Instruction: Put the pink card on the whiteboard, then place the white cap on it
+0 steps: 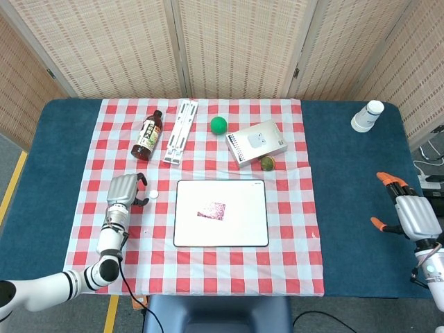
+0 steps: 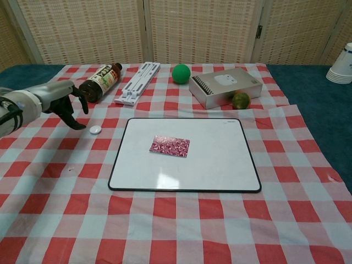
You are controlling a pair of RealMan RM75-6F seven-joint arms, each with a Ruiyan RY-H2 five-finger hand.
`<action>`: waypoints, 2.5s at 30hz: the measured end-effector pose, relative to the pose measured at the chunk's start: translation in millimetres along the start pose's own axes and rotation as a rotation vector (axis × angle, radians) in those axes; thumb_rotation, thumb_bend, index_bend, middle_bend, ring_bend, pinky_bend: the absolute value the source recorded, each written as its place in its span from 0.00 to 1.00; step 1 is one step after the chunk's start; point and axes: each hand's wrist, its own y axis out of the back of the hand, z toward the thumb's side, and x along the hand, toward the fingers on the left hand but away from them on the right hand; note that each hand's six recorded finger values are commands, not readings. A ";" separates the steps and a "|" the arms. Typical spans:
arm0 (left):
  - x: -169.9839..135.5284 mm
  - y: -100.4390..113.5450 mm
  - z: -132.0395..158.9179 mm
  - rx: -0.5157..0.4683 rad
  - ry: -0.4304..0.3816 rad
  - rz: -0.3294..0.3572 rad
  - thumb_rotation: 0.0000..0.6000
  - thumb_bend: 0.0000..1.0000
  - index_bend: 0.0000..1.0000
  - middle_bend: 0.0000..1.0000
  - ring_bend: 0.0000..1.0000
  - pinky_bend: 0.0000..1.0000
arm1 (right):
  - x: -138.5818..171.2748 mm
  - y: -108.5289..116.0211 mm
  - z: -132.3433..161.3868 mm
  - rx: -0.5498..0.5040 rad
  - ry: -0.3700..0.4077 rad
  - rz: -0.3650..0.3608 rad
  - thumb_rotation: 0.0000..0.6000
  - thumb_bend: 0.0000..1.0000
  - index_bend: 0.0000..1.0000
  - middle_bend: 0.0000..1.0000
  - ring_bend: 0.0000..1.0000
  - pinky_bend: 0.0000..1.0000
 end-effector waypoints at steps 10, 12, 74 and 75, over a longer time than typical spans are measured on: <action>9.1 -12.5 -3.0 0.056 -0.049 -0.034 1.00 0.24 0.41 0.99 1.00 1.00 | 0.2 0.6 -1.9 0.004 -0.007 0.002 1.00 0.15 0.02 0.07 0.00 0.26; 10.3 -14.1 -2.3 0.054 -0.051 -0.035 1.00 0.25 0.41 0.99 1.00 1.00 | 0.0 0.5 -2.0 0.004 -0.007 0.003 1.00 0.15 0.02 0.07 0.00 0.26; 24.7 -23.0 3.8 0.031 -0.015 -0.089 1.00 0.34 0.50 1.00 1.00 1.00 | -4.1 -0.8 -5.6 0.007 -0.027 0.006 1.00 0.15 0.02 0.07 0.00 0.26; 24.7 -22.7 3.9 0.031 -0.015 -0.088 1.00 0.34 0.50 1.00 1.00 1.00 | -4.1 -0.7 -5.7 0.006 -0.028 0.006 1.00 0.15 0.02 0.07 0.00 0.26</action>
